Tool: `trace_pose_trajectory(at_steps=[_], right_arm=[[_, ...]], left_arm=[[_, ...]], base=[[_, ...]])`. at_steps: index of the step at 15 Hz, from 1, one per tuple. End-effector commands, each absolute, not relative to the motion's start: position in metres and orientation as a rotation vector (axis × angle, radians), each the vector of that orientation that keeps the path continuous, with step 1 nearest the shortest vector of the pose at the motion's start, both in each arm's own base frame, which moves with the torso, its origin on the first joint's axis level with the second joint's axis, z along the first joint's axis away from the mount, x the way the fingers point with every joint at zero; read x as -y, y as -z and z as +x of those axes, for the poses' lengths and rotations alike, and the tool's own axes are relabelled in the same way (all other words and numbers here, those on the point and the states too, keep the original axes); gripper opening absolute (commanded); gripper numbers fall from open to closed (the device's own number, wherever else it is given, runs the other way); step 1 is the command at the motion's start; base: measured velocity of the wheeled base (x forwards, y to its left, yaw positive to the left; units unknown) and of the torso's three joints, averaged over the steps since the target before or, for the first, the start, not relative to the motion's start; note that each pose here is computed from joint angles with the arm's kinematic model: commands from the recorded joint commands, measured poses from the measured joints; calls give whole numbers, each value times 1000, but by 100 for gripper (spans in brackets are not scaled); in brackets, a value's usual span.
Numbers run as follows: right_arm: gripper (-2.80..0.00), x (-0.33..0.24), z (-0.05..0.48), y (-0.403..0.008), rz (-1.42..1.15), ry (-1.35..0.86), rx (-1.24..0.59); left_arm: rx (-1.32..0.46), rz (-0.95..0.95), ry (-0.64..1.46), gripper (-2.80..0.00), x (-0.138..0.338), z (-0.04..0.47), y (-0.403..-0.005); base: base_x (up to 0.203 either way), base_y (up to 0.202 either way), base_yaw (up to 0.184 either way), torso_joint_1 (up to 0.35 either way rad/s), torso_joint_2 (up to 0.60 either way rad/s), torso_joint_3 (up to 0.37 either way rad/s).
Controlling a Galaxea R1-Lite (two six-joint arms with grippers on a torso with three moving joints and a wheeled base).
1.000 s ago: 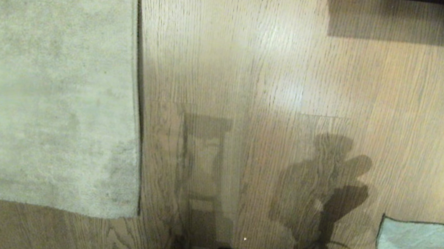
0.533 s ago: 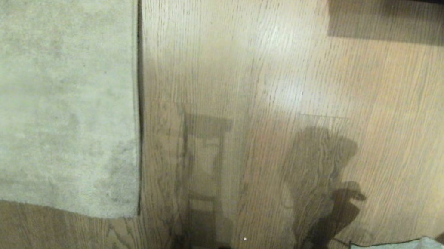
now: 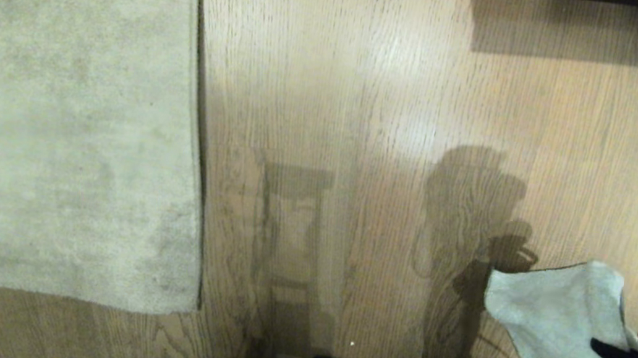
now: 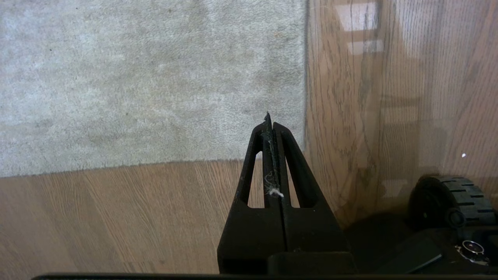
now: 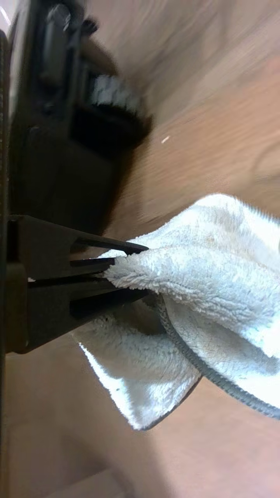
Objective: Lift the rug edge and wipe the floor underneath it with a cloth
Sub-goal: Put down the rag
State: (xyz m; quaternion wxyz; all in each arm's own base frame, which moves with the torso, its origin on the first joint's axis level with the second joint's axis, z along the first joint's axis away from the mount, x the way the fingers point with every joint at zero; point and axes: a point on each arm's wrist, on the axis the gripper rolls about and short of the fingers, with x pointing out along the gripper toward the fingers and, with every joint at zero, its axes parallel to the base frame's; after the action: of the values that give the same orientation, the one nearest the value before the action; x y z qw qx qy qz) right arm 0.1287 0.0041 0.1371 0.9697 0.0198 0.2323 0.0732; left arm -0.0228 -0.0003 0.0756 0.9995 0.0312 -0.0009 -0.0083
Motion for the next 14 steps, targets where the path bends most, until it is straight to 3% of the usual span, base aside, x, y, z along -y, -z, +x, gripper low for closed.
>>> trace_pose_trajectory(at_steps=[1, 14], right_arm=[[-280, -5, 147, -134, 57, -169, -475], [-280, -29, 224, -121, 41, -282, -227]], left_arm=[[1, 63, 17, -280, 0, -23, -76], [1, 63, 17, -280, 0, -23, -76]], base=[[0, 0, 0, 0, 0, 0], [0, 0, 0, 0, 0, 0]])
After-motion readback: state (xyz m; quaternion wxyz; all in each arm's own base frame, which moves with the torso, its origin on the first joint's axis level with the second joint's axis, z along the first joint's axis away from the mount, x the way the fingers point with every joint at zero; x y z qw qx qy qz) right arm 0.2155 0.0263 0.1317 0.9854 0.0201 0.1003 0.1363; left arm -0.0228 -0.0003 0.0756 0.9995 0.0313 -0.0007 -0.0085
